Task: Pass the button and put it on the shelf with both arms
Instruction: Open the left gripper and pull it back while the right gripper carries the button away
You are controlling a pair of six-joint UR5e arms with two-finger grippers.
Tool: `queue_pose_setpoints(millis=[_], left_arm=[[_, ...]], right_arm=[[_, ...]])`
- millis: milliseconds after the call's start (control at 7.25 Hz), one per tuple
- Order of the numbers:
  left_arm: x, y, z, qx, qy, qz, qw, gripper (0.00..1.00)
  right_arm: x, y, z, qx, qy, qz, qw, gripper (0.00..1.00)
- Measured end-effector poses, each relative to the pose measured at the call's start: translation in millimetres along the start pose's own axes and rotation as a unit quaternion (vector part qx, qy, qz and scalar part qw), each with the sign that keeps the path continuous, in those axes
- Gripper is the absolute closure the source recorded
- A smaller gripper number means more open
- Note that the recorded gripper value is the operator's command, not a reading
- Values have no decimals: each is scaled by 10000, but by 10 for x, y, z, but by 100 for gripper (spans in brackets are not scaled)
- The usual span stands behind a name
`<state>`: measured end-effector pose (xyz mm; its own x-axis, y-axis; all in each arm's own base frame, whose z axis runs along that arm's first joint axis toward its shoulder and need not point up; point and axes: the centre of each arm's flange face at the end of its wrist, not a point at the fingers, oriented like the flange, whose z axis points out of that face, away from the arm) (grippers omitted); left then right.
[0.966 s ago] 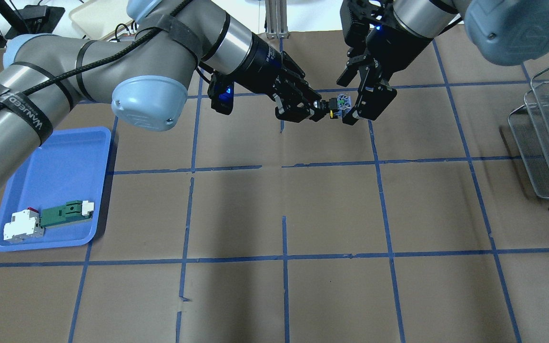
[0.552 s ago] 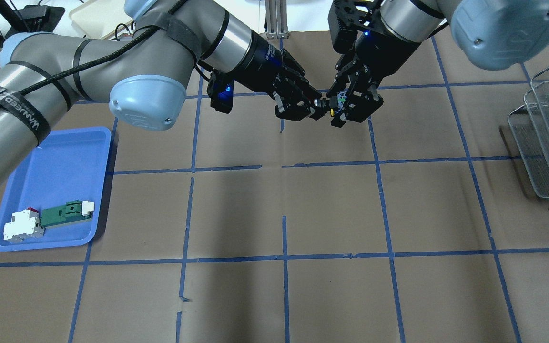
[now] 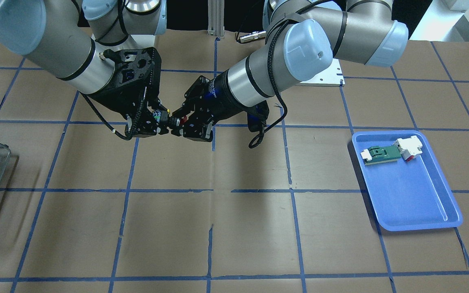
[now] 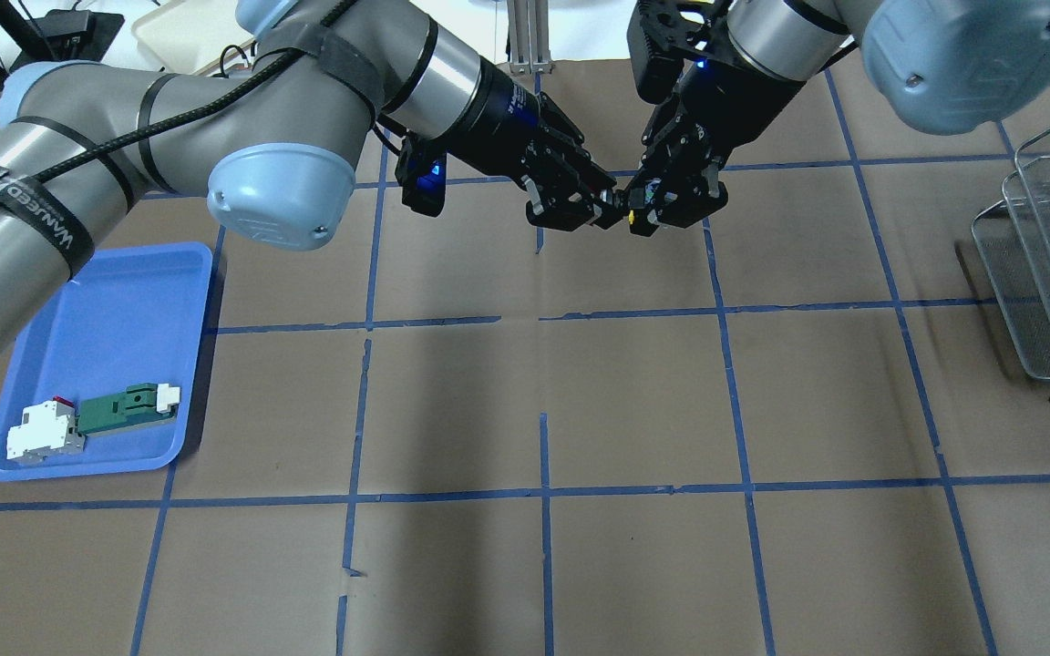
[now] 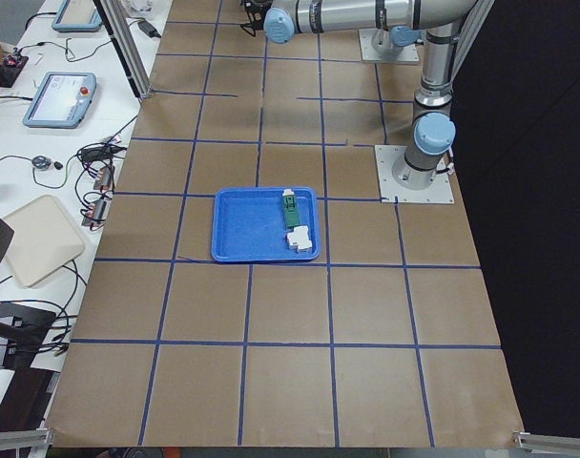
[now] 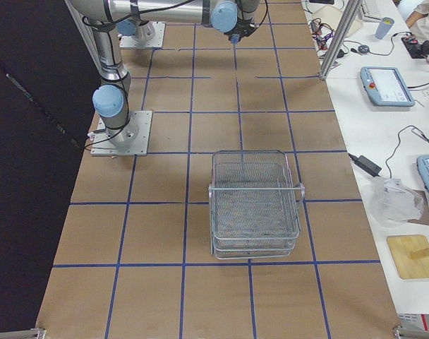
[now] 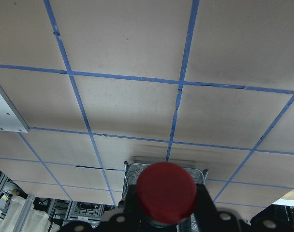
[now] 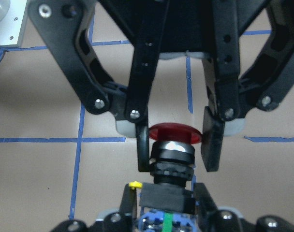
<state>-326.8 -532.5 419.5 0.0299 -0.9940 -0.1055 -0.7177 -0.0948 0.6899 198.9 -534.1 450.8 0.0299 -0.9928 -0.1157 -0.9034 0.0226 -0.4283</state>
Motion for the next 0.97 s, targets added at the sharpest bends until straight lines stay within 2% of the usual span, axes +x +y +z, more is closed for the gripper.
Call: queue_pose_setpoints(millis=[552,828,966], left_arm=[[-16,3,-5,-17,-5,-1,10000,0],[45,-81,-92,14,76,16,10000,2],[202,-293,-272,174,276,97,9994,2]], right_arm=[[34,33,-23,-2,65,-8,10000,100],[184,440,-167,-134,202,271,9993,100],[308,893,-310,-290,297,563,9976,100]])
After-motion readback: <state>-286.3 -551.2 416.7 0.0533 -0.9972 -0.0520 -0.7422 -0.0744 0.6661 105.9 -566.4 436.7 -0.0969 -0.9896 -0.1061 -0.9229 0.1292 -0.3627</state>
